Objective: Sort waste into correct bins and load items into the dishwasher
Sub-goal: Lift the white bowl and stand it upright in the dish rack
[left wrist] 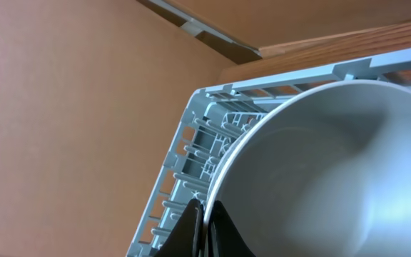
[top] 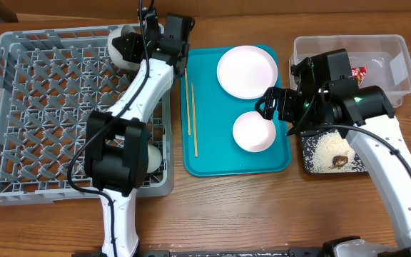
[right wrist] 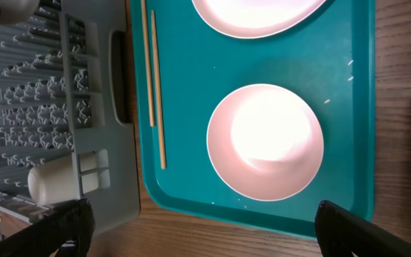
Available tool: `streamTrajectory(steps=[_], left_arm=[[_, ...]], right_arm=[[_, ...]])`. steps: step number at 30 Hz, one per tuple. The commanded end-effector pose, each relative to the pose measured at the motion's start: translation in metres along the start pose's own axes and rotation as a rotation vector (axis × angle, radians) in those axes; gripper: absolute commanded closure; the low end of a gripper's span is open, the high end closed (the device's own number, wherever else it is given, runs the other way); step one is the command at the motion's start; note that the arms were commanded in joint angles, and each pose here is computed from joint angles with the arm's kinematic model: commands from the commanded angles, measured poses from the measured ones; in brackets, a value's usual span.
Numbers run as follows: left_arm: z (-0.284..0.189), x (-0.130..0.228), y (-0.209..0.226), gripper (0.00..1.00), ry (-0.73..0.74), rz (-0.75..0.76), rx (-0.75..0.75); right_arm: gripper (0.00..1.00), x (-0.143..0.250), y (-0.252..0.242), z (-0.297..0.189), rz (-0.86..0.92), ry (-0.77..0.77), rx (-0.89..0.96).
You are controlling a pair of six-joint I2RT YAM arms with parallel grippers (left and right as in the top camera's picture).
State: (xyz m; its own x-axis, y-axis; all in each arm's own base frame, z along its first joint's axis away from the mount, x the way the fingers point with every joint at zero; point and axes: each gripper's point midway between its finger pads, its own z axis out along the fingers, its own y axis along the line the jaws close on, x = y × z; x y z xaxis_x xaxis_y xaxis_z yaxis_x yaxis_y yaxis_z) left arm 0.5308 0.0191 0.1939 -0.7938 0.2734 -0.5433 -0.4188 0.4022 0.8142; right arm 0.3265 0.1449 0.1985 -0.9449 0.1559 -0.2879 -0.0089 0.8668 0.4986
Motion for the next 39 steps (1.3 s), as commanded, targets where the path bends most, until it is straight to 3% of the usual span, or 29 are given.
streamTrajectory(steps=[1, 21, 28, 39], left_arm=[[0.001, -0.004, -0.006, 0.96, -0.009, 0.013, 0.040], [0.003, -0.010, -0.013, 0.96, -0.030, 0.128, 0.026], [0.013, 0.007, -0.023, 0.96, 0.017, 0.201, -0.055], [0.012, 0.000, -0.015, 0.96, 0.016, 0.226, -0.104]], right_arm=[[0.00, -0.003, 0.000, -0.002, -0.005, -0.012, 0.006], [0.00, -0.003, 0.000, -0.002, -0.005, -0.012, 0.006], [0.00, -0.003, 0.000, -0.002, -0.005, -0.012, 0.006], [0.00, -0.003, 0.000, -0.002, -0.005, -0.012, 0.006]])
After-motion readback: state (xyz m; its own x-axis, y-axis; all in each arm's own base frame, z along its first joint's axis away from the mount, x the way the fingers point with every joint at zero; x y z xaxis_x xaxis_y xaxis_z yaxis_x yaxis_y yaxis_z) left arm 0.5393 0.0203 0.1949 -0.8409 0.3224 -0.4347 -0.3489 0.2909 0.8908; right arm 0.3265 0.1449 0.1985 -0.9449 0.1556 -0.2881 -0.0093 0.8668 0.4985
